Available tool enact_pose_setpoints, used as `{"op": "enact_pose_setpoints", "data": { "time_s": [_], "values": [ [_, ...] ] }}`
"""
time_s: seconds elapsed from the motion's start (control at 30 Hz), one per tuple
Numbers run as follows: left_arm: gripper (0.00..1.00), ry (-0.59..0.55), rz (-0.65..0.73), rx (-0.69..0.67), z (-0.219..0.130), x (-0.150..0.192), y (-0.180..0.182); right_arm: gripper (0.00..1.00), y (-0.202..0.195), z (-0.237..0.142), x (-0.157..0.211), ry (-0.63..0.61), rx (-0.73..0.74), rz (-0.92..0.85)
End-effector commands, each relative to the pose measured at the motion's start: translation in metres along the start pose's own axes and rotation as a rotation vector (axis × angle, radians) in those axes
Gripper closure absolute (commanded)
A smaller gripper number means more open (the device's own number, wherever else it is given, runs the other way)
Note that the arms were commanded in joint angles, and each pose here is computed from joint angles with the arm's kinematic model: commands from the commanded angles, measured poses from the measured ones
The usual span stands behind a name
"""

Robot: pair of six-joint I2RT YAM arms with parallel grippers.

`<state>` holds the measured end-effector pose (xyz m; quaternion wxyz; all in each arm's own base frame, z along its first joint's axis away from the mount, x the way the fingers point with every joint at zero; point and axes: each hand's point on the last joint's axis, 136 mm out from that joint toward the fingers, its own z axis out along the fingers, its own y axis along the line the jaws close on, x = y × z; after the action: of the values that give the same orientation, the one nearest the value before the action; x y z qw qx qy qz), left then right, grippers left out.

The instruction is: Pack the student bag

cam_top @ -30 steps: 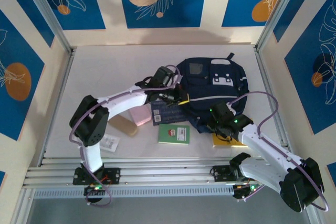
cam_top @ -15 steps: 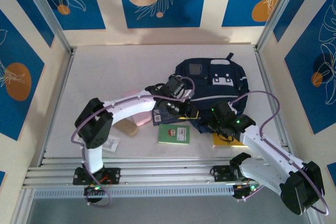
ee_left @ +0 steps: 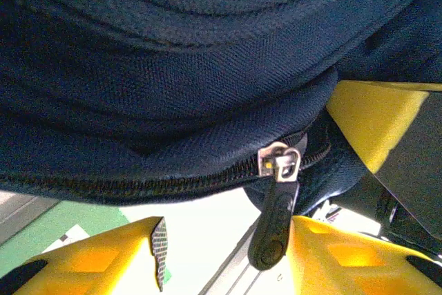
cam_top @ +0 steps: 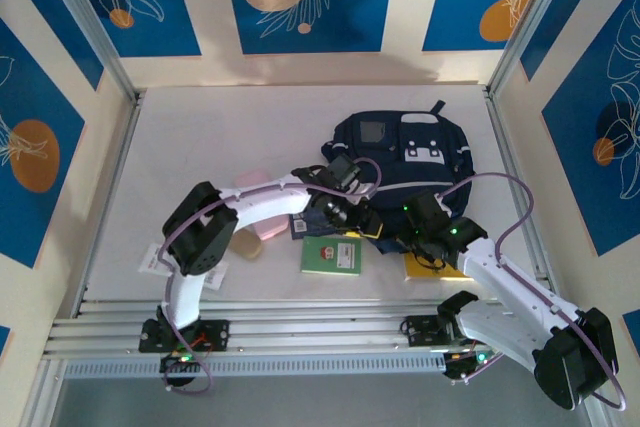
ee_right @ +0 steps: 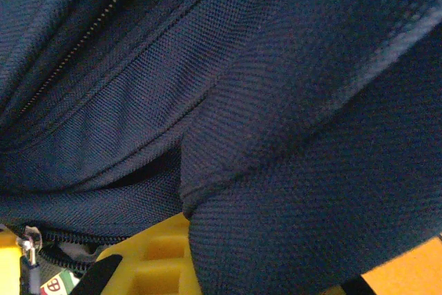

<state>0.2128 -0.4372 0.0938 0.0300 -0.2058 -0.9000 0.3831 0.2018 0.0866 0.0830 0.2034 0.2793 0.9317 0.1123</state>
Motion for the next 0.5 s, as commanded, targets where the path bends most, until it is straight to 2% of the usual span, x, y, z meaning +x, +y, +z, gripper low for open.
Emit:
{"op": "enact_pose_setpoints", "data": {
  "time_s": [0.0,0.17,0.33,0.43,0.47],
  "values": [
    [0.53,0.002,0.023,0.064,0.003,-0.007,-0.019,1.0,0.006,-0.005,-0.003,-0.001,-0.012,-0.037],
    [0.59,0.008,0.017,0.078,0.009,-0.009,-0.021,1.0,0.007,-0.002,-0.001,0.009,-0.026,-0.031],
    [0.87,0.004,0.038,0.086,0.005,-0.013,-0.027,1.0,0.004,-0.001,0.0,0.012,-0.012,-0.027],
    [0.99,-0.01,0.062,0.056,-0.005,-0.014,-0.026,1.0,-0.005,-0.007,-0.005,-0.011,0.025,-0.007],
    [1.0,-0.017,0.07,0.038,-0.01,-0.014,-0.025,1.0,-0.01,-0.01,-0.007,-0.022,0.039,0.006]
  ]
}}
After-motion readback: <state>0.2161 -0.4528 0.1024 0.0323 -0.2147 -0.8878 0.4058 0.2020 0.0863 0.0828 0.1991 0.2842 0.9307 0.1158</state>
